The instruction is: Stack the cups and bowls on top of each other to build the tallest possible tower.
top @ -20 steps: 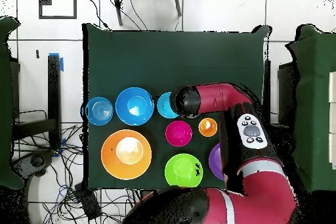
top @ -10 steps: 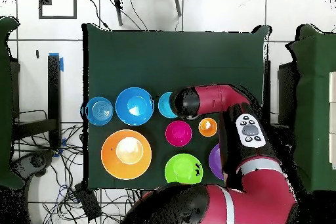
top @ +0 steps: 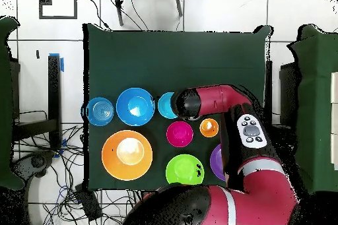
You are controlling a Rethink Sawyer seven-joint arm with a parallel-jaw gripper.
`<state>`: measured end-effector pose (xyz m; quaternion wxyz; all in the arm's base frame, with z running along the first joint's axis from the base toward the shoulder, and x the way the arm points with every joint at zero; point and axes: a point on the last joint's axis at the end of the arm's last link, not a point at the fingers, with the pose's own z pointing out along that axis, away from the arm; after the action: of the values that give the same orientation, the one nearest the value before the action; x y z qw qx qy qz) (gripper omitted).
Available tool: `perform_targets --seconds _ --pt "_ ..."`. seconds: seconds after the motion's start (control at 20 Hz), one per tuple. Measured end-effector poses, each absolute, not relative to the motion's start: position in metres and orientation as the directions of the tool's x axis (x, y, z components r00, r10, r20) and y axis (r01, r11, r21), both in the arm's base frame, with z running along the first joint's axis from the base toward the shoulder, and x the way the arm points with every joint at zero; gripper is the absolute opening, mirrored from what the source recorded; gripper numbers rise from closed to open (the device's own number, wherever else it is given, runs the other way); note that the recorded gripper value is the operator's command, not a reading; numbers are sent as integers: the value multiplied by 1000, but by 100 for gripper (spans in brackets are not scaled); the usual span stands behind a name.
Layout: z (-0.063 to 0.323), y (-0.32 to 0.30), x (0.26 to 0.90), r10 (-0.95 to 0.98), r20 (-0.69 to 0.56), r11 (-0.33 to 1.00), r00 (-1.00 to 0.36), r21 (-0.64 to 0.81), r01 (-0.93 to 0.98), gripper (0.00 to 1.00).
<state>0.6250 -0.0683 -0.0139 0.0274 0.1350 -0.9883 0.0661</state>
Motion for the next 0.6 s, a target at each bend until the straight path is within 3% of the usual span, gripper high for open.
perform_targets --seconds 0.6 --pt "-14 -68 630 -263 63 955 -963 -124 -269 0"
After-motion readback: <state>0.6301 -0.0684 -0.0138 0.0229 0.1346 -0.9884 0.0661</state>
